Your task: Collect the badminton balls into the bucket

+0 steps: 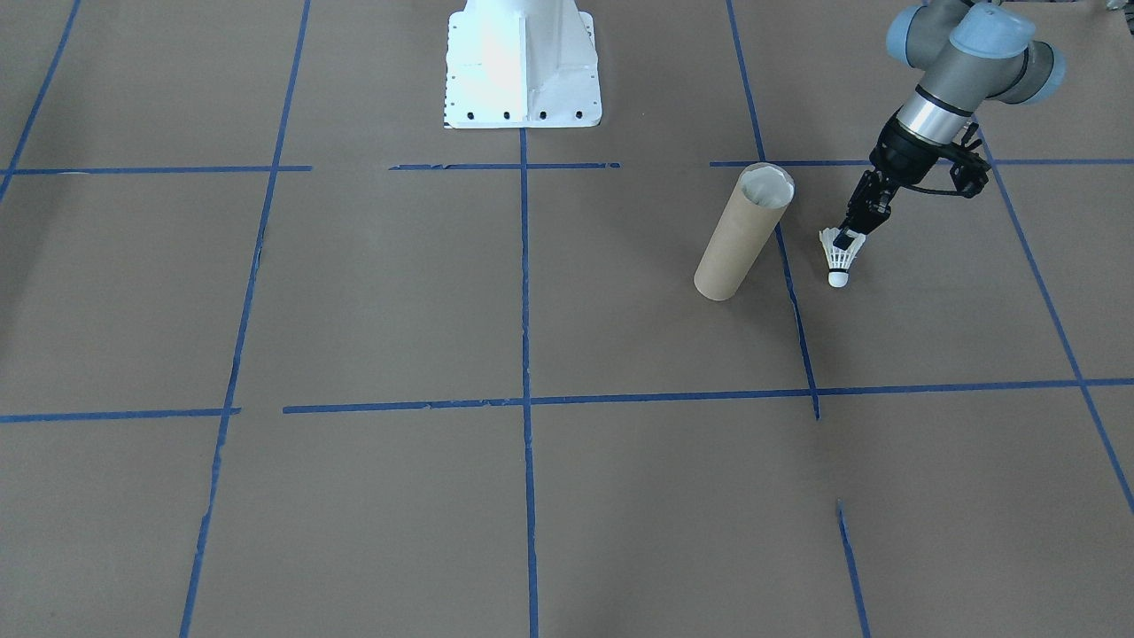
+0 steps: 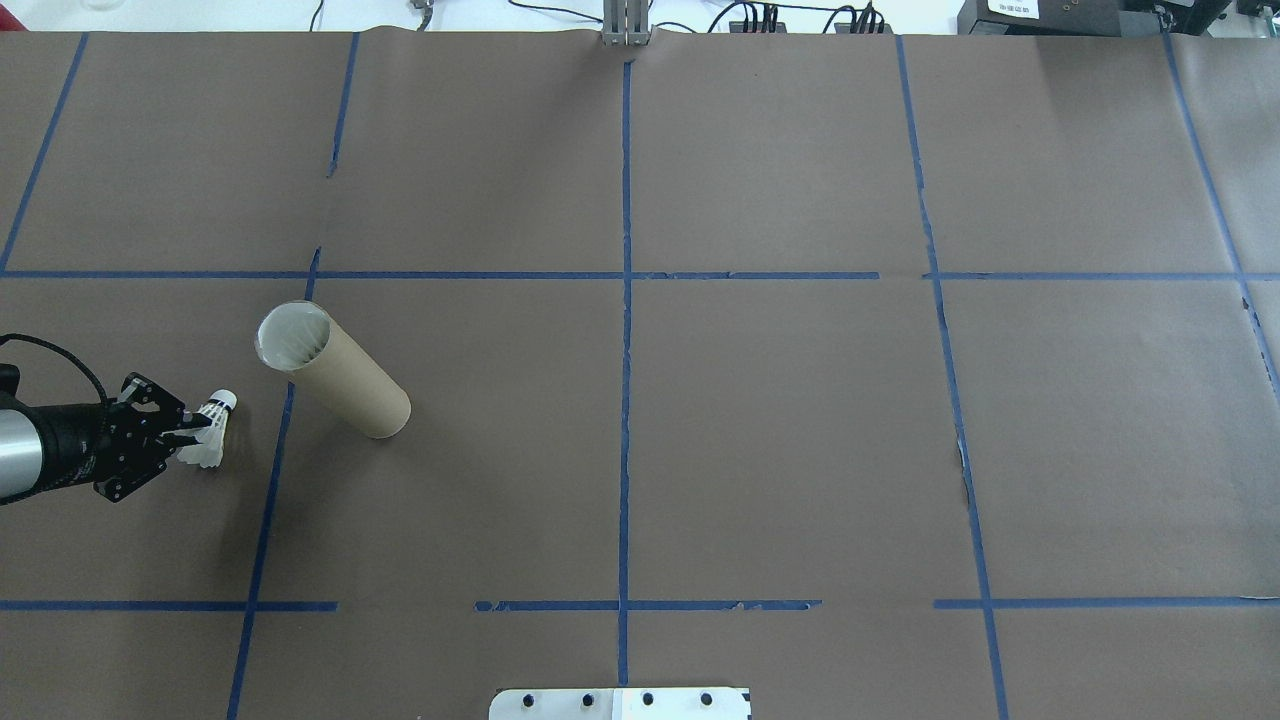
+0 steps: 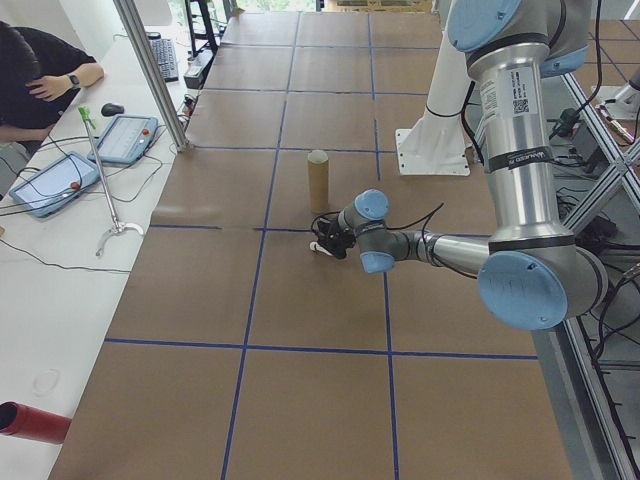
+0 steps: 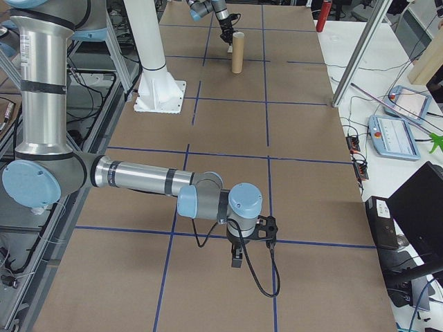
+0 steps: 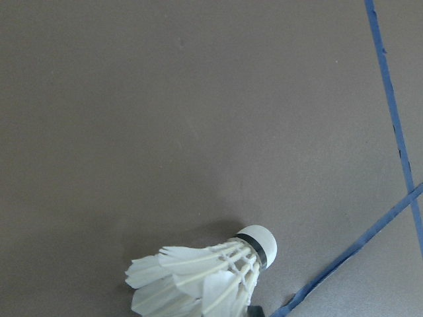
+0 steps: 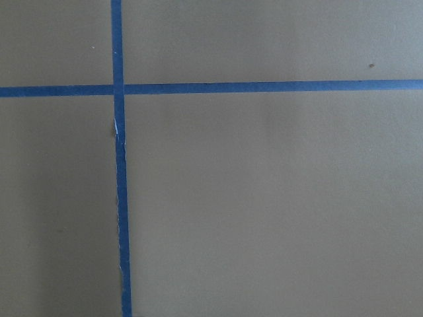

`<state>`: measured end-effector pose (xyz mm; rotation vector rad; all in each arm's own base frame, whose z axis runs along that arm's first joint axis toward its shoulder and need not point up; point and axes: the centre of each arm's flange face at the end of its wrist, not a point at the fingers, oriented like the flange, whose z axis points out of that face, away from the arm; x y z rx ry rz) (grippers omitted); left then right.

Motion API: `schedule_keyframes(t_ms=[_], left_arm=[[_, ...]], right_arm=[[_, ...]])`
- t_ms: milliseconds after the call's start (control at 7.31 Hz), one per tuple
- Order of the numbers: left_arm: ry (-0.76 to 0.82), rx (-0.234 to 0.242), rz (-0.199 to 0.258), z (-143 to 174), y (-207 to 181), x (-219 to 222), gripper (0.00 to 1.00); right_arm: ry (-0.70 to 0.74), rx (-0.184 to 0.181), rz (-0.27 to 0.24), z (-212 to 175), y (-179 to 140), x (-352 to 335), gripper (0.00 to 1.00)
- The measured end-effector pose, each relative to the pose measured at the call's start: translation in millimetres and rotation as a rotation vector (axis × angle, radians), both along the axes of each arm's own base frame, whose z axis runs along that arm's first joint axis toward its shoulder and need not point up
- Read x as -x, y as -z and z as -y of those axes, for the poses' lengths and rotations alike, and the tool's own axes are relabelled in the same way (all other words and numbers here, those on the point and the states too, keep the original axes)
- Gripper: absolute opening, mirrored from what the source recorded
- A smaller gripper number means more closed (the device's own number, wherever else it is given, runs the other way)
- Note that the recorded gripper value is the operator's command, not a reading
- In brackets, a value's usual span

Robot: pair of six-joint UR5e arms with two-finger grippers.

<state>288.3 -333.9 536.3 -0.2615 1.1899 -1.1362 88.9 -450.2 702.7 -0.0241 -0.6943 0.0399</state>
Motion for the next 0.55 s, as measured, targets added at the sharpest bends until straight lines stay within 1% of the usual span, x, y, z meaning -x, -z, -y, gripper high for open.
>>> schedule_keyframes(t_ms=[137,274,547], left_arm=[[0.003,-0.001,-0.001,-0.3,1.1,2.6,0.15],[0.005,-0.003,-0.003,-0.1,2.7,4.6,0.0],[0.006,-0.008,-0.006,0.5,5.5,6.5,0.0]], right_arm=[[0.0,0.0,0.0,0.0,0.0,0.0,1.0],[0.0,0.0,0.0,0.0,0.0,0.0,1.0],[0.0,0.0,0.0,0.0,0.0,0.0,1.0]])
